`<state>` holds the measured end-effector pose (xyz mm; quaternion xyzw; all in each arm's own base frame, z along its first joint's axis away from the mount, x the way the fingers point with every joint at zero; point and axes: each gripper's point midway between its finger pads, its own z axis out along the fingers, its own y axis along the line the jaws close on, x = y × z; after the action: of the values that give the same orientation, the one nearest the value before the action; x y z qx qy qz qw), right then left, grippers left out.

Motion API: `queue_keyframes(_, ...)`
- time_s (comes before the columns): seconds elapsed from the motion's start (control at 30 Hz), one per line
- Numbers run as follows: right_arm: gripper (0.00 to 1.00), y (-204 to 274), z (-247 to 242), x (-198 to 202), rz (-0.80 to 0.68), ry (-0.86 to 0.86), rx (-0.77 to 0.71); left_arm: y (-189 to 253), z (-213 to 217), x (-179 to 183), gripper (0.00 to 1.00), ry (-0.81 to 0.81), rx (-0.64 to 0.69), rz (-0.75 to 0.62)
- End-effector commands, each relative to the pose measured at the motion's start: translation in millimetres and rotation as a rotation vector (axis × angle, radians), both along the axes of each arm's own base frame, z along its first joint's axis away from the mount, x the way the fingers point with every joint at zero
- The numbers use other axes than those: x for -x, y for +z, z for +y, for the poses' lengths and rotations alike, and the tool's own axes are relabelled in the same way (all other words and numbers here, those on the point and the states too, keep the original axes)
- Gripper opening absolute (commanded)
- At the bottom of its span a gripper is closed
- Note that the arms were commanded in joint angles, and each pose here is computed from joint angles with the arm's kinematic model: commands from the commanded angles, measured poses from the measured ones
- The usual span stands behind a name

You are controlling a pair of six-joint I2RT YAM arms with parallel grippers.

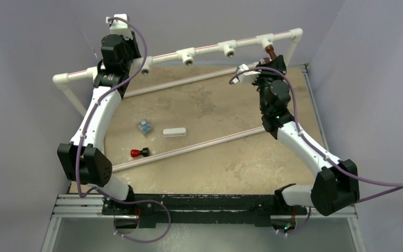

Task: Install the water faucets

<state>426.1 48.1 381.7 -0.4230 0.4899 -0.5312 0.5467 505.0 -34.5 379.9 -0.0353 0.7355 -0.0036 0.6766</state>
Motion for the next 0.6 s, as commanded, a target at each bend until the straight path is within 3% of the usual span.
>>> queue_keyframes(0.0,0.29,32.9,-5.6,6.2,-0.115,-0.005,-0.166,-44.0,4.2,6.2,0.28,-0.002,-0.011,0.145)
queue_keyframes(0.1,0.14,24.8,-6.6,3.3,-0.103,-0.010,-0.225,-44.3,4.8,6.4,0.29,-0.001,-0.011,0.147)
queue_keyframes(0.2,0.00,22.5,-4.4,-0.2,-0.100,0.016,-0.374,-44.5,4.9,6.8,0.29,-0.002,-0.012,0.147)
queue_keyframes(0.57,0.00,20.1,17.5,-7.3,-0.102,0.203,-1.123,-45.7,6.1,6.3,0.29,0.000,-0.012,0.149)
